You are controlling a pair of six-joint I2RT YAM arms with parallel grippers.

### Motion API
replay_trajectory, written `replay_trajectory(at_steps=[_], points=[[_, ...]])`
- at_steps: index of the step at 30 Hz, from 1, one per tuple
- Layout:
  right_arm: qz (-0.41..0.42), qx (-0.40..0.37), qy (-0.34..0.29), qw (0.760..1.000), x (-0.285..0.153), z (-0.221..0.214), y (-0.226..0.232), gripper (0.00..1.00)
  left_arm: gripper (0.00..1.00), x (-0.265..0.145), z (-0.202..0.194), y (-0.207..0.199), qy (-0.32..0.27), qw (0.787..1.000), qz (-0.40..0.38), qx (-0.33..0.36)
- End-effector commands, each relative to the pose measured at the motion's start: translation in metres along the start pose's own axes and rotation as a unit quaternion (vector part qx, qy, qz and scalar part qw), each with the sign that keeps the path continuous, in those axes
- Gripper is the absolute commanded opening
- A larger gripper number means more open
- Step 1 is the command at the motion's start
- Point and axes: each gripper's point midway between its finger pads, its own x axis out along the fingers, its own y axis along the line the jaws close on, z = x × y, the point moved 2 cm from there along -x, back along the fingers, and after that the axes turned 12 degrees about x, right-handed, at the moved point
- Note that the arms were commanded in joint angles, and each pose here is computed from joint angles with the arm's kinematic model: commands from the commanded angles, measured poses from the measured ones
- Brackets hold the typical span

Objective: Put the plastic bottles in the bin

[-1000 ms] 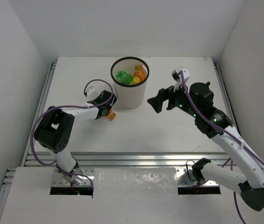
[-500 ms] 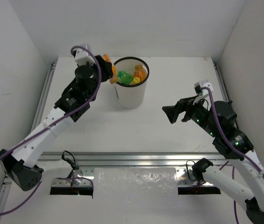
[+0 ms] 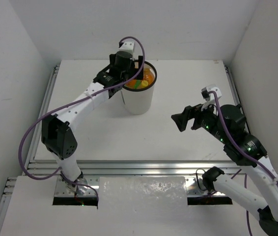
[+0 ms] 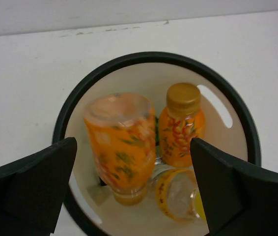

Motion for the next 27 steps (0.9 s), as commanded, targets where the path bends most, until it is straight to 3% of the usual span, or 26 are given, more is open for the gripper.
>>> replay_trajectory(at_steps=[1,6,10,14,16,20,27], points=[[-0.003,-0.015,-0.038,0.999,-0.012,0.029,0.006,0.99,1.00,-0.050,0.061,0.029,-0.073,0.996,0.032,-0.040],[-0.069,-0.025,-0.043,0.996,-0.024,0.033,-0.014,0.99,1.00,-0.122,0.057,0.078,-0.060,0.988,0.119,-0.074],[-0.169,-0.039,-0.038,0.984,-0.044,0.019,-0.052,0.99,1.00,-0.174,-0.009,0.106,-0.020,0.982,0.161,-0.093],[-0.211,-0.033,-0.023,0.977,-0.064,0.002,-0.069,0.99,1.00,-0.233,-0.051,0.130,-0.046,0.978,0.165,-0.117],[-0.222,-0.034,-0.013,0.974,-0.070,-0.011,-0.076,0.99,1.00,-0.241,-0.079,0.136,-0.044,0.978,0.171,-0.109],[-0.236,-0.034,-0.003,0.971,-0.078,-0.029,-0.087,0.99,1.00,-0.274,-0.098,0.154,-0.099,0.968,0.184,-0.142],[-0.247,-0.023,0.009,0.969,-0.079,-0.050,-0.096,0.99,1.00,-0.273,-0.123,0.162,-0.107,0.959,0.214,-0.154]])
